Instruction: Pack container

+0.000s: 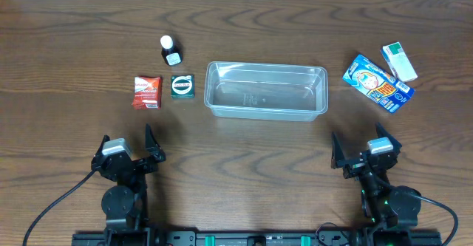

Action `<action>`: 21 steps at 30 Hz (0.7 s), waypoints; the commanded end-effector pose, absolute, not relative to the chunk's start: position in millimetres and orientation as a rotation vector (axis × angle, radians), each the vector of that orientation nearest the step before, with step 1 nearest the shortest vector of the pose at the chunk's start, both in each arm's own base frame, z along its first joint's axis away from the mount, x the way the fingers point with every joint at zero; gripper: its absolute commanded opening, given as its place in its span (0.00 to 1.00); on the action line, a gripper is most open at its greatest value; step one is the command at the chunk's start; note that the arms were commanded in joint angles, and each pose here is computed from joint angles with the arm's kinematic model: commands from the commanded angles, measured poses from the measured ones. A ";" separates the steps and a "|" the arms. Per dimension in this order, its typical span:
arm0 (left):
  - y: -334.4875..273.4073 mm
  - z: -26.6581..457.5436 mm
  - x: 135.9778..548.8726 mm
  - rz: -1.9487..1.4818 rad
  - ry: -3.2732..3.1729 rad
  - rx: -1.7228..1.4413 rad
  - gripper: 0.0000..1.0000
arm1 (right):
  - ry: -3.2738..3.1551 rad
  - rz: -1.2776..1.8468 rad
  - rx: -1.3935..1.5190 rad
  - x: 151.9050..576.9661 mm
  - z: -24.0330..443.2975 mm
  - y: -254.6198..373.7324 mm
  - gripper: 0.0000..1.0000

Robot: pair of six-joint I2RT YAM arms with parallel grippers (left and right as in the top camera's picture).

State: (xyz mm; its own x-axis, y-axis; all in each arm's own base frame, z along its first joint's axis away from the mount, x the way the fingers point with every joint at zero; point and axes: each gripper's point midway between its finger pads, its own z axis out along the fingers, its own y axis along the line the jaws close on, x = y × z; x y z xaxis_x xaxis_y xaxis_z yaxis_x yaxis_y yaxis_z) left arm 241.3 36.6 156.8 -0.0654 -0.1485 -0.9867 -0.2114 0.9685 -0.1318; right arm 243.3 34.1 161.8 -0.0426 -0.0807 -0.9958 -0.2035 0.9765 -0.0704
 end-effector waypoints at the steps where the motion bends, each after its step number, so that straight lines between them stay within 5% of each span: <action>1: 41.5 137.6 239.9 0.079 1.695 -0.305 0.98 | 1.616 0.093 -0.191 243.8 161.3 29.5 0.99; 21: 41.5 137.6 239.9 0.079 1.695 -0.305 0.98 | 1.601 0.126 -0.207 241.2 179.3 34.8 0.99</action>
State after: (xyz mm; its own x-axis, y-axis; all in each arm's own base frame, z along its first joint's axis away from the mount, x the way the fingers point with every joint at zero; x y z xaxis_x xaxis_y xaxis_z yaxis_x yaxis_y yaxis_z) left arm 241.3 36.6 156.8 -0.0654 -0.1485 -0.9867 -0.2114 0.9685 -0.1318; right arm 242.9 34.9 161.4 -0.0511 -0.0731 -0.9960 -0.2081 0.9762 -0.0610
